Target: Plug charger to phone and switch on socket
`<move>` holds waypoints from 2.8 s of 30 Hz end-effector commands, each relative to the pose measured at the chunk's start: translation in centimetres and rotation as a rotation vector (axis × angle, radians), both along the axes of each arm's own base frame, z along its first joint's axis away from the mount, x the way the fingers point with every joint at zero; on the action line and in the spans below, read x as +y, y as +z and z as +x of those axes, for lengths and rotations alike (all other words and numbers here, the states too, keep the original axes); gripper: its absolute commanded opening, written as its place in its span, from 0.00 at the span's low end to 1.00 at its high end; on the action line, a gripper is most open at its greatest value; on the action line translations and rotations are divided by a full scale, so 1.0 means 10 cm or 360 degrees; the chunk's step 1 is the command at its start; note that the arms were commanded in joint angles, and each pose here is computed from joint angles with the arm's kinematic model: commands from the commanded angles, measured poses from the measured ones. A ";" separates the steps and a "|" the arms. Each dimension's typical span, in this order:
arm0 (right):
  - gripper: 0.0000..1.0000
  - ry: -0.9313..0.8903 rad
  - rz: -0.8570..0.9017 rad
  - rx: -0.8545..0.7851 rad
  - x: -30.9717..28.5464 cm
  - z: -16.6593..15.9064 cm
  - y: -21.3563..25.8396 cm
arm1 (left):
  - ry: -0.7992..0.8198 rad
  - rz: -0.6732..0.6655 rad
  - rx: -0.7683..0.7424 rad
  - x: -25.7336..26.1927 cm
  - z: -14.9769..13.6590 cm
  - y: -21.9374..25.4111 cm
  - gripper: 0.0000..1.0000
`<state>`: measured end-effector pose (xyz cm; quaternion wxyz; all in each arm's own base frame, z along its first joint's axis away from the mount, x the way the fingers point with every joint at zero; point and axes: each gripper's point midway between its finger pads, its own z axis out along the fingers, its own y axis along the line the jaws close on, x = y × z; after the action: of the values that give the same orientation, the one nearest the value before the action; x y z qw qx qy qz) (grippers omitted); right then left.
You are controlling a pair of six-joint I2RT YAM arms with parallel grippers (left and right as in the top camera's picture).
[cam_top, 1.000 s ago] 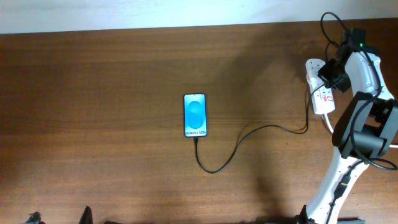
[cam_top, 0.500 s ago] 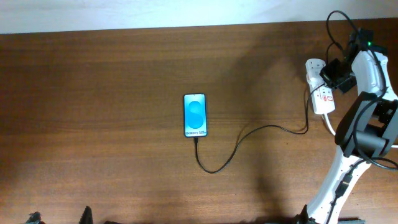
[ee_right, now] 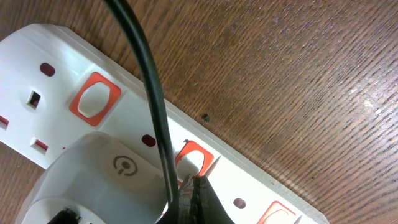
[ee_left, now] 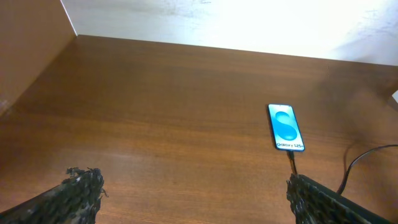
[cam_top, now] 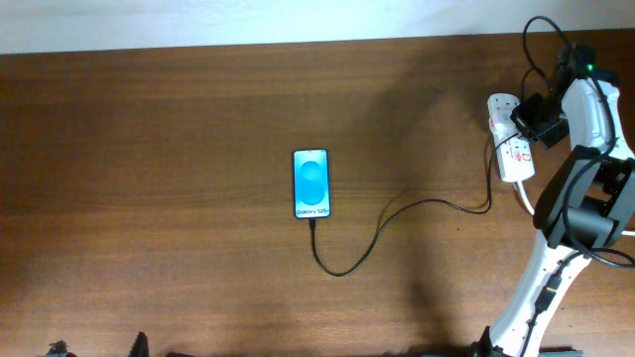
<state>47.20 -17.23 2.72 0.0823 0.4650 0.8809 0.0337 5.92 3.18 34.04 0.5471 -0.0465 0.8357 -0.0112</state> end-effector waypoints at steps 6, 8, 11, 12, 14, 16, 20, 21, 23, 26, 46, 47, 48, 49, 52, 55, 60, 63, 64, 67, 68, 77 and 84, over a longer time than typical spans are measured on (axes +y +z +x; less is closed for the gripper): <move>0.04 0.0197 0.0399 0.0123 0.91 0.05 -0.59 | 0.0019 0.0026 -0.0005 0.03 -0.01 -0.01 0.99; 0.04 0.0191 0.0419 0.0204 0.93 -0.05 -0.73 | 0.0019 0.0026 -0.0005 0.03 -0.01 -0.01 0.99; 0.04 0.0220 0.0446 0.0308 1.00 -0.18 -0.91 | 0.0019 0.0026 -0.0005 0.03 -0.01 -0.01 0.99; 0.04 0.0237 0.0447 0.0324 1.02 -0.20 -0.93 | 0.0019 0.0026 -0.0005 0.03 -0.01 -0.01 0.99; 0.04 0.0247 0.0456 0.0362 1.06 -0.25 -0.95 | 0.0018 0.0027 -0.0005 0.03 -0.01 -0.01 0.99; 0.04 0.0238 0.0462 0.0386 1.06 -0.28 -0.95 | 0.0019 0.0026 -0.0005 0.03 -0.01 -0.01 0.99; 0.04 0.0209 0.0480 0.0424 1.01 -0.35 -1.00 | 0.0019 0.0026 -0.0005 0.03 -0.01 -0.01 0.99; 0.04 0.0200 0.0485 0.0435 1.00 -0.37 -1.03 | 0.0019 0.0026 -0.0005 0.03 -0.01 -0.01 1.00; 0.04 0.0204 0.0423 0.0504 0.93 -0.46 -1.05 | 0.0018 0.0027 -0.0005 0.03 -0.01 -0.01 0.99; 0.04 0.0183 0.0289 0.0580 0.72 -0.57 -1.00 | 0.0019 0.0026 -0.0005 0.03 -0.01 -0.01 0.99; 0.04 -0.0196 0.0075 0.0097 0.03 -0.52 0.88 | 0.0019 0.0026 -0.0005 0.03 -0.01 -0.01 0.99; 0.04 -0.0260 0.0112 0.0121 0.04 -0.53 0.81 | 0.0019 0.0026 -0.0005 0.03 -0.01 -0.01 0.99; 0.04 -0.0303 0.0139 0.0136 0.03 -0.52 0.75 | 0.0019 0.0026 -0.0005 0.03 -0.01 -0.01 0.99; 0.04 -0.0327 0.0143 0.0138 0.03 -0.52 0.72 | 0.0019 0.0026 -0.0005 0.03 -0.01 -0.01 0.99; 0.04 -0.0358 0.0131 0.0089 -0.03 -0.42 0.67 | 0.0019 0.0026 -0.0005 0.03 -0.01 -0.01 0.99; 0.04 -0.0419 0.0158 0.0129 -0.03 -0.41 0.53 | 0.0019 0.0027 0.0000 0.03 -0.02 -0.01 0.99; 0.04 -0.0447 0.0176 0.0084 -0.05 -0.29 0.40 | 0.0156 0.0034 0.0031 0.11 -0.22 -0.15 0.99; 0.04 -0.0473 0.0229 0.0080 -0.01 -0.21 0.26 | 0.0270 0.0005 -0.0112 0.15 -0.45 -0.16 0.99; 0.04 -0.0472 0.0247 0.0054 -0.01 -0.17 0.25 | 0.0308 -0.0005 -0.0181 0.16 -0.55 -0.16 0.99; 0.04 -0.0524 0.0250 0.0036 -0.02 -0.14 0.24 | 0.0359 -0.0017 -0.0273 0.17 -0.70 -0.18 0.99; 0.04 -0.0538 0.0251 0.0035 -0.02 -0.13 0.23 | 0.0372 -0.0020 -0.0298 0.17 -0.74 -0.19 0.99; 0.04 -0.0554 0.0219 0.0043 -0.07 -0.11 0.13 | 0.0378 -0.0023 -0.0328 0.17 -0.78 -0.20 0.99; 0.04 -0.0580 0.0250 0.0095 -0.04 -0.06 -0.23 | 0.0379 -0.0023 -0.0328 0.17 -0.78 -0.20 1.00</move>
<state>46.80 -17.96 2.82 0.0444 0.6166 0.7819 0.0802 -1.58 4.71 32.08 0.6227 -0.1468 0.7678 0.0347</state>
